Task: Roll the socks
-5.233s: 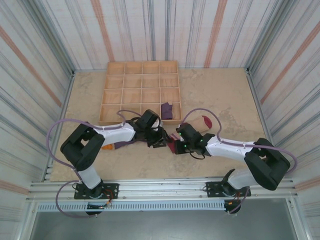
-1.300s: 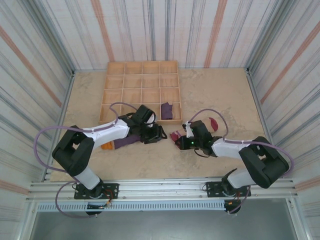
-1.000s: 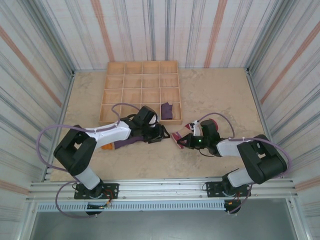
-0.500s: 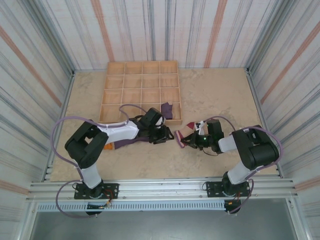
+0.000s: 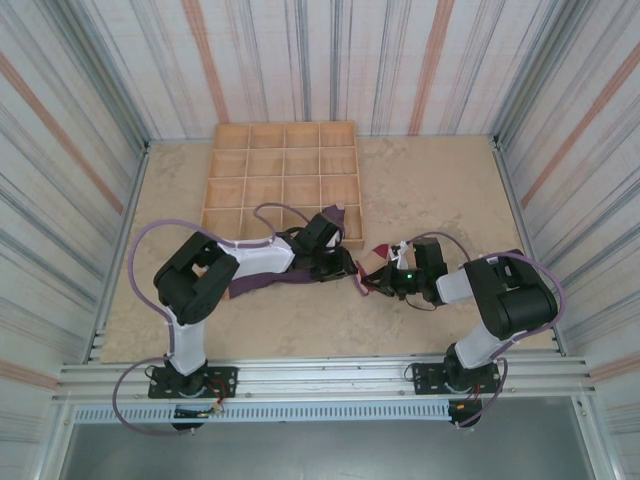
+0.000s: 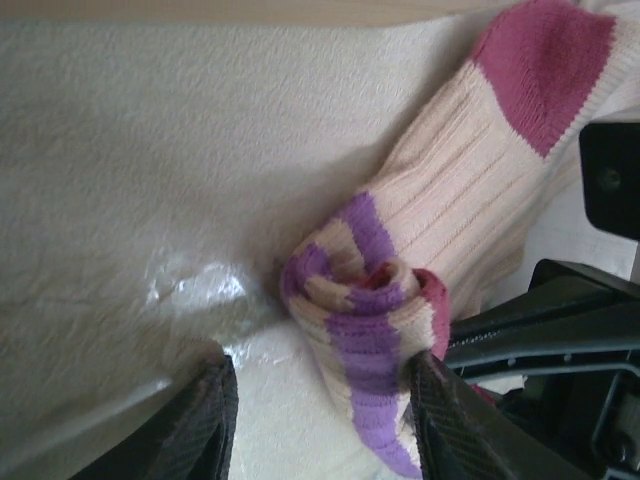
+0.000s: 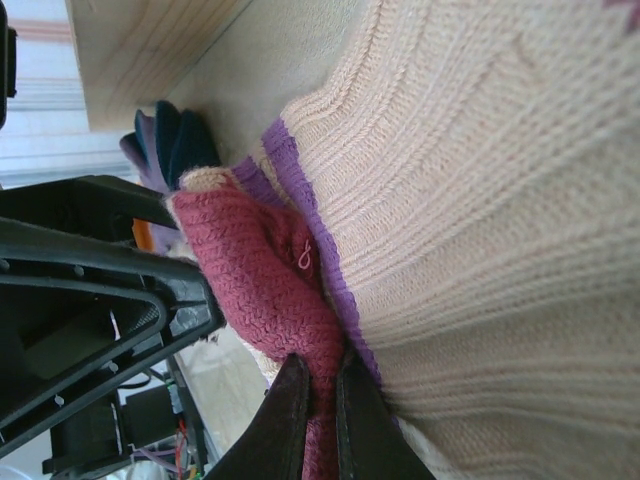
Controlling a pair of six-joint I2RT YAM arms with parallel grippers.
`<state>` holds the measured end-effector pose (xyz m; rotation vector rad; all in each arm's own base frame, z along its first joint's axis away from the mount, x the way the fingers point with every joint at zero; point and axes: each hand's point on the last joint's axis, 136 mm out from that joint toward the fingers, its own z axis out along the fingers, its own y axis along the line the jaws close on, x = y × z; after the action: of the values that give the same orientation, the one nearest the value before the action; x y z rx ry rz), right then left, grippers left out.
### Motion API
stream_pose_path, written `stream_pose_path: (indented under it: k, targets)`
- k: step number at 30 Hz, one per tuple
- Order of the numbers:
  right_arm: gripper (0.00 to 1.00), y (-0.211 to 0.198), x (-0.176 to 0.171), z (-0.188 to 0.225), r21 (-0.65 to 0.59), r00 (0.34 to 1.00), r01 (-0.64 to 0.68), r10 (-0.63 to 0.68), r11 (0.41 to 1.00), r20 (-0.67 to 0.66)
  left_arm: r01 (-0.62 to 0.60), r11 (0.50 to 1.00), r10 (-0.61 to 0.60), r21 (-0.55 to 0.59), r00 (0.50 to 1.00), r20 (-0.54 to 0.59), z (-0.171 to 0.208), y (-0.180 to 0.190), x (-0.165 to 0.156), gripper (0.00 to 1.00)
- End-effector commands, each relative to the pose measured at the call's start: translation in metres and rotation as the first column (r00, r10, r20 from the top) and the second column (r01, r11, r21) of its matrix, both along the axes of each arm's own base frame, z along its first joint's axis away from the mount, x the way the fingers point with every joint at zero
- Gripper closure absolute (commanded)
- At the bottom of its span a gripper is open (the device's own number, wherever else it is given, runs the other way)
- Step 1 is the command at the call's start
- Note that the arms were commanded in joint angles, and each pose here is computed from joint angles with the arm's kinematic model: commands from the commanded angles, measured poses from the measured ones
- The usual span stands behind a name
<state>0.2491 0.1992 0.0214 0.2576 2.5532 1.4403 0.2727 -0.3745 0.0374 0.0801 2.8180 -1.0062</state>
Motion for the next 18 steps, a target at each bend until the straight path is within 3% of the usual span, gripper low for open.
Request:
stream_pose_path:
  k: [1, 6, 10, 14, 18]
  targets:
    - [1.00, -0.010, -0.008, -0.022, -0.064, 0.994, 0.041, -0.047, 0.997, -0.102, -0.005, 1.000, 0.004, 0.030, 0.999, 0.036, -0.007, -0.004, 0.009, 0.53]
    - [1.00, -0.009, -0.007, -0.022, -0.054, 0.994, 0.043, -0.048, 0.998, -0.103, -0.020, 0.999, 0.019, 0.050, 1.000, 0.016, -0.019, -0.005, 0.010, 0.65]
    - [1.00, -0.011, -0.006, -0.019, -0.078, 0.995, 0.037, -0.043, 0.996, -0.085, -0.038, 0.995, 0.038, 0.097, 0.999, 0.001, -0.024, 0.005, 0.009, 0.85]
    - [0.78, -0.018, -0.009, -0.011, -0.220, 1.000, 0.019, -0.023, 0.975, -0.018, -0.040, 0.993, 0.043, 0.108, 0.999, -0.025, -0.019, 0.013, 0.007, 0.97]
    - [0.55, -0.022, -0.011, 0.012, -0.374, 0.994, 0.031, 0.010, 0.927, 0.108, -0.016, 0.993, 0.023, 0.116, 0.998, -0.061, -0.008, 0.018, 0.002, 1.00]
